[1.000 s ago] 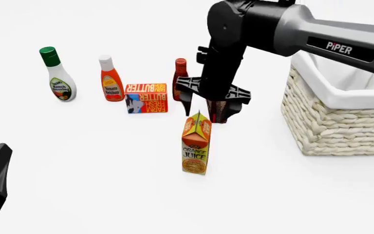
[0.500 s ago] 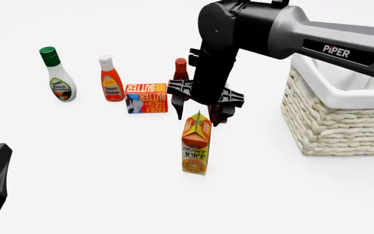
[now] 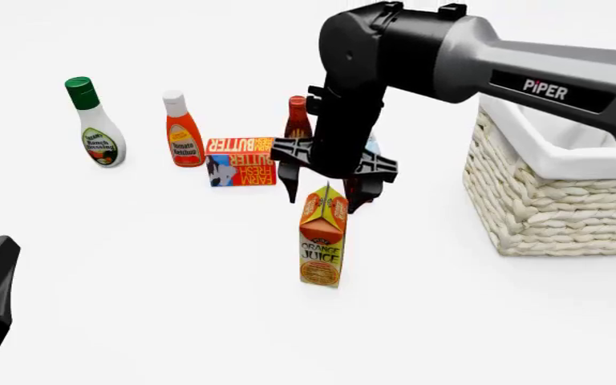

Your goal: Pick the orange juice and place it in the basket.

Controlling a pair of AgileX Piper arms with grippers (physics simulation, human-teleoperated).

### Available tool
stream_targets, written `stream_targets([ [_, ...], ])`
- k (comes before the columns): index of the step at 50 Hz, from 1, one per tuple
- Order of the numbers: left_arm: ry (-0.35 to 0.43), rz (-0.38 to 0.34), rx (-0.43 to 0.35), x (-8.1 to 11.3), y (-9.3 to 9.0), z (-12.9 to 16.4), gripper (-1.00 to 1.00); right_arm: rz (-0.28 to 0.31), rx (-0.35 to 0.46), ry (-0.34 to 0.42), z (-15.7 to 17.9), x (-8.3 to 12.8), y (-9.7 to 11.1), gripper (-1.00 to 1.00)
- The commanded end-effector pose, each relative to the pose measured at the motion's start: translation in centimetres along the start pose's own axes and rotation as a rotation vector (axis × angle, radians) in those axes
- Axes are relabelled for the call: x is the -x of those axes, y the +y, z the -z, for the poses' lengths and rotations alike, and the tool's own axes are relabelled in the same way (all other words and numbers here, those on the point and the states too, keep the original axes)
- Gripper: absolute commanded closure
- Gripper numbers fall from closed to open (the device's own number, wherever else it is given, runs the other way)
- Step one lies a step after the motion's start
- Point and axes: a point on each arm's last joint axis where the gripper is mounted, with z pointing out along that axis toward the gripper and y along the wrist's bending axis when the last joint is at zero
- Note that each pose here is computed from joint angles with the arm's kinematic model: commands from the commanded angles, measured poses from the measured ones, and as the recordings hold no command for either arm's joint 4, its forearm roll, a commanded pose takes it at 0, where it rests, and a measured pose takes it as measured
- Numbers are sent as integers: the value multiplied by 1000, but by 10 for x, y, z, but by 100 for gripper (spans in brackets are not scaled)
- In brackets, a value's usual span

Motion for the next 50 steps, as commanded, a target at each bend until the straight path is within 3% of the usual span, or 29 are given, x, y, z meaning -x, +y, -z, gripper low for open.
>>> stream_targets([
  [1,0,0,0,0,0,0,-100,0,-10,7,-5,3,-2,-100],
  [35,0,0,0,0,0,0,-100,2,-29,21,-18,7,-5,-100],
  [50,0,0,0,0,0,0,-100,-1,-29,26,-30,-2,-4,-100],
])
